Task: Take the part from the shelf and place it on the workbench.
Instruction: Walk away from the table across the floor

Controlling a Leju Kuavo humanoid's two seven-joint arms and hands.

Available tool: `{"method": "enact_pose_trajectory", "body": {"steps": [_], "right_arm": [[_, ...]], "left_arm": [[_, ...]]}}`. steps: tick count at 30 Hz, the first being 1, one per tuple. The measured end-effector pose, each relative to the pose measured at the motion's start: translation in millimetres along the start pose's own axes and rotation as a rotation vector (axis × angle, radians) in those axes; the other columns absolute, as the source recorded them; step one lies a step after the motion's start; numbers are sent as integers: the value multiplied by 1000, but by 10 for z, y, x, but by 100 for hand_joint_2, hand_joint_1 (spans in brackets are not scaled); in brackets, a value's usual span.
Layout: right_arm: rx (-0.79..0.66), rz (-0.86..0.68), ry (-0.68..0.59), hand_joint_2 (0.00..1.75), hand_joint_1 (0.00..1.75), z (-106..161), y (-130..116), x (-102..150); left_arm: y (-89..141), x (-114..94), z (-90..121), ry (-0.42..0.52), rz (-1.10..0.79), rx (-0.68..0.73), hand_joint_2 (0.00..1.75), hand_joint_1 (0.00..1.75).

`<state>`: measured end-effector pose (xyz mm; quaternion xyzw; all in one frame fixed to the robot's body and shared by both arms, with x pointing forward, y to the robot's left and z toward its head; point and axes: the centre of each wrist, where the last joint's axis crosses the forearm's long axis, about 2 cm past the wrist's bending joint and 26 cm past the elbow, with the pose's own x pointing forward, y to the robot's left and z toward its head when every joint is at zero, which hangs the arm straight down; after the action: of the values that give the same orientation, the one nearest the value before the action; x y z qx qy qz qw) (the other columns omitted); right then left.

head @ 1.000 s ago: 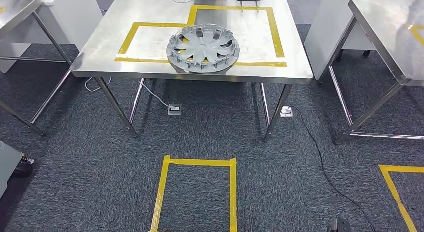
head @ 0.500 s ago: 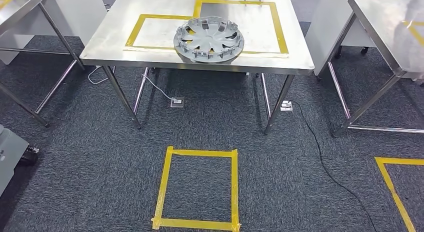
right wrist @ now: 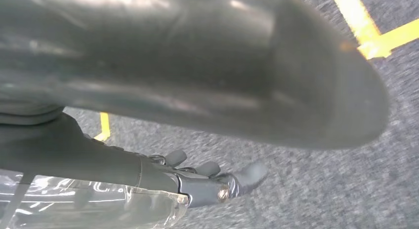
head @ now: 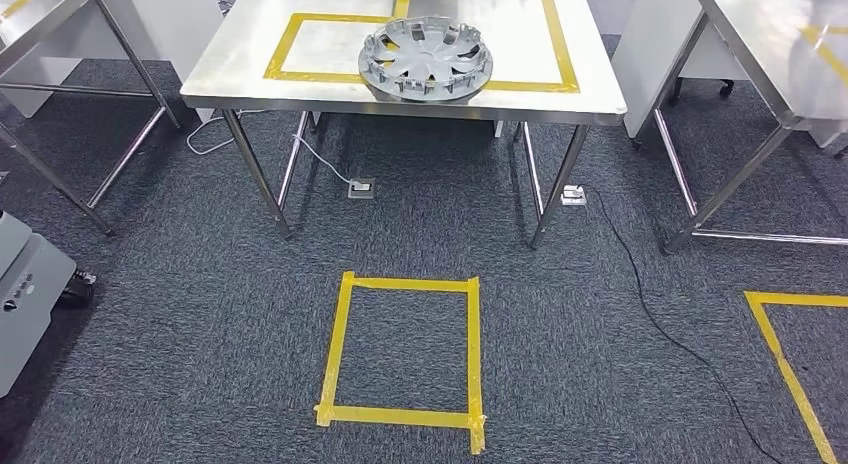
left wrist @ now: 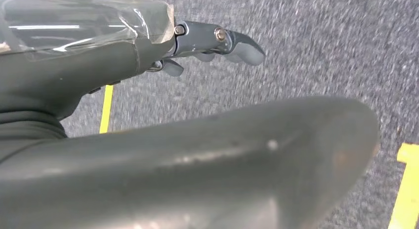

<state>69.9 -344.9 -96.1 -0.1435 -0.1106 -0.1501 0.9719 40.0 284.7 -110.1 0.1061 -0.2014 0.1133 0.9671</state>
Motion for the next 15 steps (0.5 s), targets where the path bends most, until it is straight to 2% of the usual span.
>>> {"method": "enact_pose_trajectory", "body": {"steps": [15], "right_arm": [[11, -7, 22, 0, 0, -5, 31, -92]], "left_arm": [[40, 8, -11, 0, -3, 4, 0, 0]]}}
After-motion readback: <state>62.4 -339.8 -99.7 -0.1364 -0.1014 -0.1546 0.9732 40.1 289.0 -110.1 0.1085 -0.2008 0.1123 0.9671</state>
